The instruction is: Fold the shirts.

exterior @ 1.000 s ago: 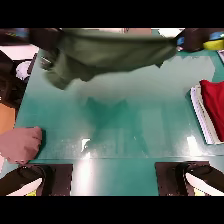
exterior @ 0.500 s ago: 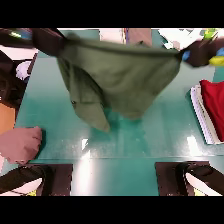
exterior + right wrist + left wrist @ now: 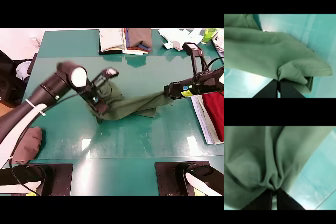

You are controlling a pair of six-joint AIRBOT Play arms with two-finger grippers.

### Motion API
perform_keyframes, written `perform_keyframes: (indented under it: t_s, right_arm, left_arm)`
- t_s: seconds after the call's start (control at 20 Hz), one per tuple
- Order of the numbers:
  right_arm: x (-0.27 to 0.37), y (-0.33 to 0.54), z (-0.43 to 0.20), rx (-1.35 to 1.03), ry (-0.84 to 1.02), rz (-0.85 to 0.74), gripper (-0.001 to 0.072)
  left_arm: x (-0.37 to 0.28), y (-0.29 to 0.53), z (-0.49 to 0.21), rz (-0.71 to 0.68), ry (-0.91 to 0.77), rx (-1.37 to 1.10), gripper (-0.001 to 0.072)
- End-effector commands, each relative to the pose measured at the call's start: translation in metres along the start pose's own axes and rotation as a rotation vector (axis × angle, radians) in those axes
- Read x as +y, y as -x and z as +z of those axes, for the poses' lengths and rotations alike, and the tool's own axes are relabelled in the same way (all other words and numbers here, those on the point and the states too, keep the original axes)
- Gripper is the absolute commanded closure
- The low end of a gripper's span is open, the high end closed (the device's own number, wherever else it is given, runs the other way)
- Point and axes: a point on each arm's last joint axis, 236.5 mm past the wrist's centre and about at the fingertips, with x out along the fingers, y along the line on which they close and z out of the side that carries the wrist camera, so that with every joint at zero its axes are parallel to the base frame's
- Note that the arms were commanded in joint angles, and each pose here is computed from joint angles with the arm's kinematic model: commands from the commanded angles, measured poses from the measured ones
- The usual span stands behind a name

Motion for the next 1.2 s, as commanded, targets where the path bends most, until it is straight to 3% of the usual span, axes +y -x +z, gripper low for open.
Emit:
perform_keyframes:
  t_s: [0.0,0.05,0.25,0.4,0.55,0.7,0.95,1.15]
  right_arm:
    - [-0.003,-0.005,-0.002,0.003,-0.001,-0.009,0.0696]
    - [-0.003,-0.005,-0.002,0.003,-0.002,-0.009,0.0696]
    - [-0.003,-0.005,-0.001,-0.002,-0.002,-0.009,0.0696]
    - [-0.003,-0.005,0.000,-0.004,-0.002,-0.008,0.0696]
    - [-0.003,-0.005,0.001,-0.008,-0.002,-0.007,0.0696]
    - [-0.002,-0.005,0.001,-0.010,-0.003,-0.006,0.0695]
    - [-0.002,-0.007,0.000,-0.002,-0.005,-0.005,0.0695]
    - [-0.002,-0.011,-0.001,0.011,-0.034,-0.001,0.0695]
  left_arm:
    - [-0.009,-0.030,-0.023,-0.028,0.004,0.075,0.0216]
    - [-0.006,-0.024,-0.018,-0.013,-0.004,0.053,0.0026]
    - [0.024,0.042,0.020,0.091,-0.002,-0.126,0.0026]
    - [0.090,0.097,0.034,0.170,0.150,-0.263,0.0026]
    - [0.165,0.095,0.012,0.213,0.330,-0.249,0.0026]
    - [0.190,0.054,-0.002,0.118,0.448,-0.167,0.0025]
    - [0.177,-0.016,0.017,-0.071,0.497,-0.131,0.0025]
    - [0.182,-0.039,0.014,-0.088,0.521,-0.101,0.0026]
